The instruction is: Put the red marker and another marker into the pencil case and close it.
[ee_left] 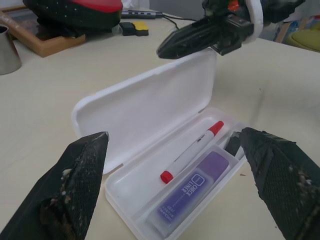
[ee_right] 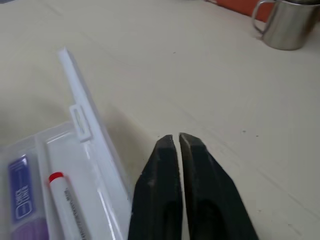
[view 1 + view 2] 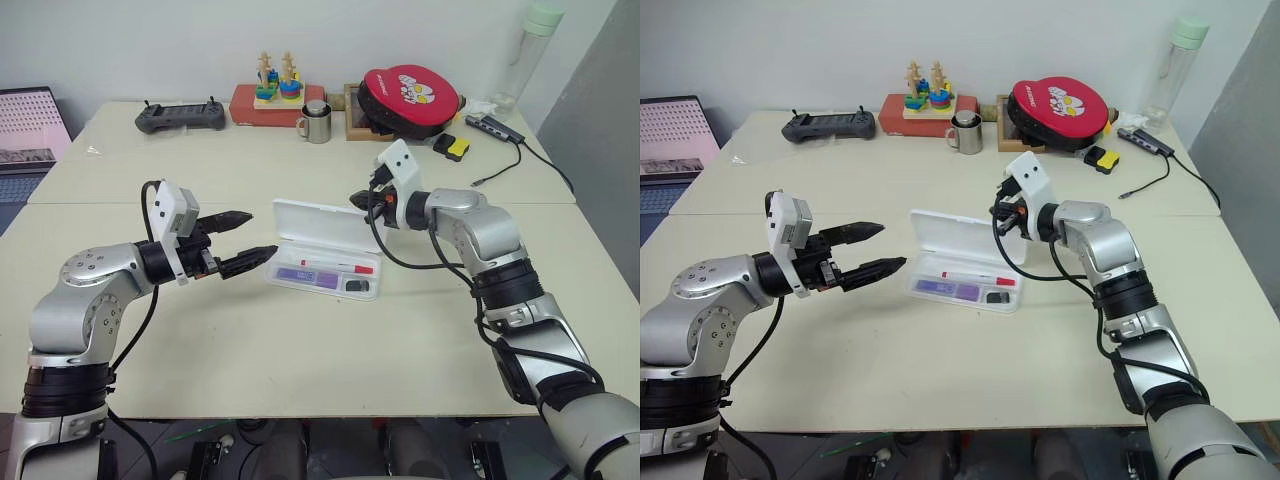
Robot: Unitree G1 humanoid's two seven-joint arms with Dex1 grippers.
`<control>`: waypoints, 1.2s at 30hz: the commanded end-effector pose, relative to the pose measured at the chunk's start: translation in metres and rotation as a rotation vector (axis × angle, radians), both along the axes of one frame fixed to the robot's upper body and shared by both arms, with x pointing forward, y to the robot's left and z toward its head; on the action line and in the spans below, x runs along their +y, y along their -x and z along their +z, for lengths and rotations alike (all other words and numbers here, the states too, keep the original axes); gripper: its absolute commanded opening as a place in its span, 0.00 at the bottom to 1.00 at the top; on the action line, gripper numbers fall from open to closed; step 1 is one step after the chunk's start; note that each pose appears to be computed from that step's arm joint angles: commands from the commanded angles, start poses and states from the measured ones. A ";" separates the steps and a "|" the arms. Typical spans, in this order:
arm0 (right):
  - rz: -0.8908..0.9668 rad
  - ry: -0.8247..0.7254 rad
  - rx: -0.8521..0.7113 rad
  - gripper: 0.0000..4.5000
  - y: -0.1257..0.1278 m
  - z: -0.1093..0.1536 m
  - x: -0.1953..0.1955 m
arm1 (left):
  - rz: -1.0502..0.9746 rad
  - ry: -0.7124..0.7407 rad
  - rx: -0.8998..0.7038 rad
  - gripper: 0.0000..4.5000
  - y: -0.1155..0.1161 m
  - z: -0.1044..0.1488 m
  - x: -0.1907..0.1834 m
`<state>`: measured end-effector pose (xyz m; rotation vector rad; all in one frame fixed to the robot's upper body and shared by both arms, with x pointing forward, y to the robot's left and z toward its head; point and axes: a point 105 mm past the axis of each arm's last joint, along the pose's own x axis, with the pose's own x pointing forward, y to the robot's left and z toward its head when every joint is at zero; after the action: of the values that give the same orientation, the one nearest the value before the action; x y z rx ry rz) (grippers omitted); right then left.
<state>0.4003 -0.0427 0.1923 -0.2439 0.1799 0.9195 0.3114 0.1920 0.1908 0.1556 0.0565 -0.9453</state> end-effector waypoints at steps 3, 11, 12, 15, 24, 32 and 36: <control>0.300 0.072 -0.004 0.00 0.053 -0.006 0.023 | -0.022 -0.018 -0.036 1.00 0.006 0.012 0.001; 0.347 0.203 0.093 0.00 0.077 -0.068 0.029 | -0.057 -0.046 -0.005 1.00 0.010 0.004 -0.002; 0.344 0.210 0.098 0.00 0.077 -0.072 0.029 | -0.058 -0.045 -0.004 1.00 0.010 0.004 -0.002; 0.290 0.296 0.134 0.00 0.072 -0.104 0.020 | -0.079 -0.055 0.018 1.00 0.013 -0.001 -0.005; 0.217 0.199 0.183 0.00 0.065 -0.108 0.016 | -0.097 -0.081 0.026 1.00 0.008 -0.006 -0.008; 0.189 -0.064 0.272 0.00 0.061 -0.081 0.020 | -0.102 -0.094 0.024 1.00 0.005 -0.009 -0.010; 0.193 -0.086 0.257 0.00 0.060 -0.076 0.020 | -0.105 -0.096 0.020 1.00 0.004 -0.008 -0.010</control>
<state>0.3386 -0.0239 0.1025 -0.0587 0.4213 1.1347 0.3071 0.1837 0.1719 0.2002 0.1541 -1.0433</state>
